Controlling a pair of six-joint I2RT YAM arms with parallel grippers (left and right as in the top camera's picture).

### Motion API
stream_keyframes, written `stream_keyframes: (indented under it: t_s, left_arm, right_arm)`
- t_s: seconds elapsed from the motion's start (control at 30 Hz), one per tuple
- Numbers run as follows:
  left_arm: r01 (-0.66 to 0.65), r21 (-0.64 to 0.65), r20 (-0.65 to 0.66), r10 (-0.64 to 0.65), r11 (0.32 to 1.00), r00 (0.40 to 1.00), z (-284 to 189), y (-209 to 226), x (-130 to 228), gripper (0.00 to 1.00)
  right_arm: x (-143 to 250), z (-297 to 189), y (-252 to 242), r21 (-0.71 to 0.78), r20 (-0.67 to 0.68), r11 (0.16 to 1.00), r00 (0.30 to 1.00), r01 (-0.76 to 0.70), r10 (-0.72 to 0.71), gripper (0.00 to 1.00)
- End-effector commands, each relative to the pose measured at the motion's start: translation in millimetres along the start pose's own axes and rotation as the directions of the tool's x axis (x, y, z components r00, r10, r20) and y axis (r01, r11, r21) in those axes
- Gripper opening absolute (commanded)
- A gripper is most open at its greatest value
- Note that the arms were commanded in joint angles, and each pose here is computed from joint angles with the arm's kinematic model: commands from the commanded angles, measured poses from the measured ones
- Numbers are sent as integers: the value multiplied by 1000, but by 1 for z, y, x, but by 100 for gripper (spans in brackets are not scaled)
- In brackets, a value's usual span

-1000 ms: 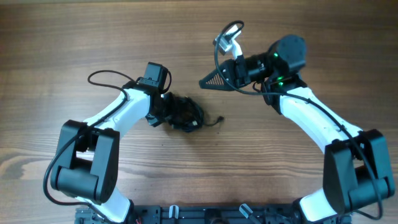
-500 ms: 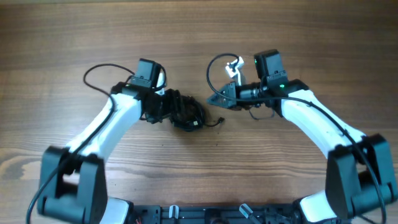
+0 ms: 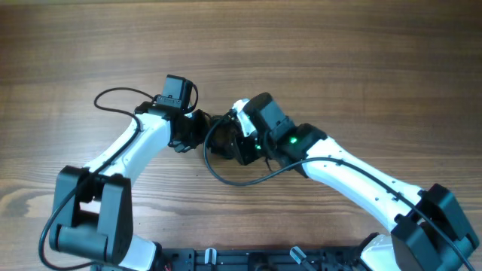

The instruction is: Untangle cables

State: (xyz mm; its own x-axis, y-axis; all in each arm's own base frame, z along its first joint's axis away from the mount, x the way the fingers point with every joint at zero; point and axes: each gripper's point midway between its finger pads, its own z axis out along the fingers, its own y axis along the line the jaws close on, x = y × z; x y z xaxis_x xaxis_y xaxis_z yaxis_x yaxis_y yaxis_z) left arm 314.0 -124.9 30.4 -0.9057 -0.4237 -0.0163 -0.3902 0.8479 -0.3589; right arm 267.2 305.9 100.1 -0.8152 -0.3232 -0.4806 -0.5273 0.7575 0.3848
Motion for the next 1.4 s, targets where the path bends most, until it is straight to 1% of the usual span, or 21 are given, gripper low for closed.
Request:
stream_keyframes:
  t_s: [0.0, 0.1, 0.2, 0.33, 0.4, 0.47, 0.57, 0.63, 0.67, 0.73, 0.8, 0.83, 0.9, 0.97, 1.0, 1.03, 1.07, 1.2, 1.23, 1.33, 1.37]
  left_arm:
    - [-19, 77, -89, 26, 997, 996, 11, -9, 13, 8]
    - [-15, 73, -98, 23, 997, 995, 16, -8, 13, 11]
    - [-20, 78, -91, 28, 997, 995, 16, -9, 11, 11]
    - [-22, 80, -89, 29, 997, 996, 16, -10, 11, 12]
    - [-23, 81, -88, 30, 996, 996, 16, -10, 11, 13]
    - [-23, 81, -88, 30, 996, 996, 16, -10, 11, 14]
    - [-23, 81, -88, 30, 996, 996, 16, -10, 11, 14]
    - [-23, 81, -88, 30, 996, 996, 16, -10, 11, 14]
    - [-23, 81, -88, 30, 996, 996, 16, -10, 11, 14]
    - [-23, 81, -88, 30, 996, 996, 16, -10, 11, 14]
    - [-23, 81, -88, 30, 996, 996, 16, -10, 11, 15]
    - [-23, 81, -88, 30, 996, 996, 16, -10, 11, 15]
    - [-23, 81, -88, 30, 996, 996, 16, -10, 11, 15]
    - [-25, 82, -87, 32, 996, 996, 16, -10, 10, 14]
    - [-47, 90, -85, 54, 995, 995, 16, -11, 10, 14]
    - [-51, 98, -88, 60, 994, 994, 16, -13, 11, 14]
    - [-51, 101, -89, 60, 994, 994, 16, -13, 11, 14]
    - [-52, 109, -90, 62, 993, 994, 16, -15, 11, 15]
    - [-52, 109, -90, 62, 993, 994, 16, -15, 11, 16]
    - [-52, 109, -90, 62, 993, 994, 16, -15, 11, 17]
    - [-52, 109, -90, 62, 993, 994, 16, -15, 11, 17]
  right_arm:
    - [-8, 2, -9, 114, 47, 993, 999, -13, 8, 33]
    - [9, 27, -25, 156, -21, 987, 999, -28, 32, 33]
    - [12, 34, -45, 254, -16, 966, 999, -46, 51, 32]
    - [11, 33, -51, 281, -9, 958, 998, -50, 55, 32]
    - [8, 31, -61, 314, 16, 945, 996, -87, 87, 32]
    - [6, 31, -57, 227, -2, 965, 991, -128, 131, 34]
    - [3, 28, -68, 220, 0, 964, 988, -150, 154, 34]
    - [-2, 30, -58, 154, -9, 986, 998, -66, 68, 36]
    - [-6, 30, -52, 123, -3, 991, 999, -50, 51, 36]
    - [-11, 28, -52, 129, 13, 990, 999, -53, 52, 36]
    - [-12, 27, -62, 181, 23, 982, 999, -50, 47, 36]
    - [-12, 27, -61, 180, 20, 983, 999, -38, 35, 36]
    - [-16, 26, -46, 96, 19, 995, 999, 31, -33, 36]
    - [-31, 16, -40, 54, 52, 998, 998, 25, -28, 35]
    - [-39, 8, -41, 47, 72, 999, 997, 18, -21, 35]
    - [-41, 3, -46, 55, 82, 998, 997, 8, -12, 33]
    - [-37, 2, -51, 63, 63, 998, 998, 6, -10, 32]
    - [-12, 10, -55, 76, -46, 992, 994, 104, -101, 32]
    - [-11, 13, -60, 98, -52, 989, 993, 114, -109, 32]
    - [-15, 15, -87, 244, -44, 963, 993, 117, -110, 32]
    - [-17, 14, -92, 263, -39, 958, 993, 115, -109, 32]
